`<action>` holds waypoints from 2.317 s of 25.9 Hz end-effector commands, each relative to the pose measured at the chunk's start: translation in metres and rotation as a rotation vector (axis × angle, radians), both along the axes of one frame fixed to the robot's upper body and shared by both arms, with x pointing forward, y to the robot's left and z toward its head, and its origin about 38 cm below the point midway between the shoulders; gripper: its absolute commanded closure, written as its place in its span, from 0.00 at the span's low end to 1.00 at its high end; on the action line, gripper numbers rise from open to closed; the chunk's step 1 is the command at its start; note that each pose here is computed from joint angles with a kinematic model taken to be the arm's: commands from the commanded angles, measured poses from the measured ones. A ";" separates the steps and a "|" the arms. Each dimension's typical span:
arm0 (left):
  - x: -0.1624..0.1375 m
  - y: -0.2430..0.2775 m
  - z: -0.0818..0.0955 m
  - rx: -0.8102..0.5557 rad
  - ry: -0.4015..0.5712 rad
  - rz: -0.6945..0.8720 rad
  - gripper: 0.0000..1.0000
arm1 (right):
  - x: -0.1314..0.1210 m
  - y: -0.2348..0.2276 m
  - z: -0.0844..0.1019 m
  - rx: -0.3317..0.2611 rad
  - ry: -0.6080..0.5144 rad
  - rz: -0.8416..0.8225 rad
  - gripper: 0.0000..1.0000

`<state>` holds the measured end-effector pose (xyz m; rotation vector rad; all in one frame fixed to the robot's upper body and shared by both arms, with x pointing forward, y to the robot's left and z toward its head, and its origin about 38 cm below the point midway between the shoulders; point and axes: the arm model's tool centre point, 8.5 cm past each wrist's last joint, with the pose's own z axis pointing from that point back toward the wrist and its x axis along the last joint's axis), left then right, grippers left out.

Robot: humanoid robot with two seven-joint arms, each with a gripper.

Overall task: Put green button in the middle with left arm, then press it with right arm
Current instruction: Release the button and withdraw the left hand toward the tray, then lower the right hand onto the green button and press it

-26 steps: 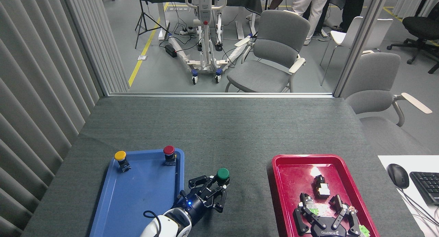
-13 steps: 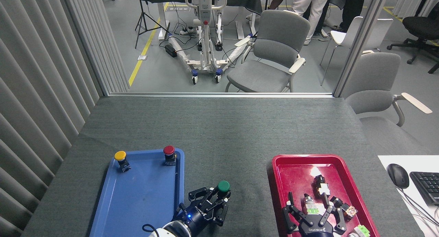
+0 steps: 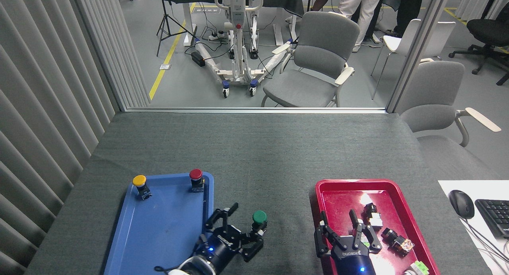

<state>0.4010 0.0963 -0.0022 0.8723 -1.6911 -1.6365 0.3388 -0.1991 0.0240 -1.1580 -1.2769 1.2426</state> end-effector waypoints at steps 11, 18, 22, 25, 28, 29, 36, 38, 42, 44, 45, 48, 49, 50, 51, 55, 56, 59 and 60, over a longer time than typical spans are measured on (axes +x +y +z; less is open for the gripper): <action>-0.103 0.264 0.059 -0.005 -0.115 0.691 0.01 | 0.017 0.064 0.005 -0.047 -0.002 0.203 1.00; -0.118 0.279 0.052 -0.023 -0.082 0.781 0.01 | 0.030 0.103 0.004 -0.091 0.029 0.258 1.00; -0.117 0.282 0.055 -0.075 -0.084 0.793 0.01 | 0.035 0.111 -0.006 -0.103 0.065 0.276 1.00; -0.111 0.279 0.059 -0.077 -0.092 0.764 0.01 | 0.038 0.121 -0.016 -0.122 0.096 0.305 1.00; -0.101 0.265 0.059 -0.078 -0.066 0.718 0.01 | 0.038 0.130 -0.023 -0.141 0.115 0.319 1.00; -0.098 0.265 0.059 -0.075 -0.054 0.716 0.01 | 0.037 0.135 -0.024 -0.139 0.117 0.325 1.00; -0.087 0.261 0.068 -0.097 -0.065 0.710 0.00 | 0.036 0.139 -0.025 -0.140 0.120 0.330 1.00; -0.082 0.263 0.071 -0.097 -0.073 0.712 0.00 | 0.035 0.138 -0.030 -0.144 0.135 0.332 1.00; -0.068 0.261 0.080 -0.116 -0.099 0.714 0.01 | 0.032 0.138 -0.038 -0.148 0.158 0.332 1.00; -0.062 0.257 0.077 -0.118 -0.087 0.712 0.01 | 0.030 0.138 -0.039 -0.153 0.159 0.339 1.00; -0.061 0.255 0.072 -0.116 -0.067 0.708 0.01 | 0.030 0.137 -0.040 -0.154 0.161 0.338 1.00; -0.061 0.253 0.069 -0.105 -0.037 0.686 0.00 | 0.029 0.137 -0.041 -0.152 0.164 0.337 1.00; -0.061 0.246 0.069 -0.106 -0.033 0.663 0.00 | 0.028 0.138 -0.041 -0.150 0.165 0.333 1.00; -0.061 0.238 0.069 -0.105 -0.029 0.636 0.00 | 0.028 0.137 -0.041 -0.150 0.164 0.331 1.00; -0.060 0.231 0.066 -0.103 -0.019 0.620 0.00 | 0.028 0.138 -0.041 -0.151 0.163 0.330 1.00; -0.067 0.227 0.055 -0.098 0.004 0.619 0.00 | 0.029 0.141 -0.033 -0.123 0.117 0.315 0.99; -0.069 0.227 0.053 -0.094 0.008 0.618 0.00 | 0.030 0.141 -0.028 -0.110 0.089 0.298 0.96; -0.079 0.225 0.045 -0.065 0.031 0.611 0.00 | 0.033 0.148 -0.009 -0.061 -0.019 0.248 0.72; -0.080 0.223 0.043 -0.061 0.034 0.605 0.00 | 0.034 0.147 -0.005 -0.055 -0.050 0.232 0.59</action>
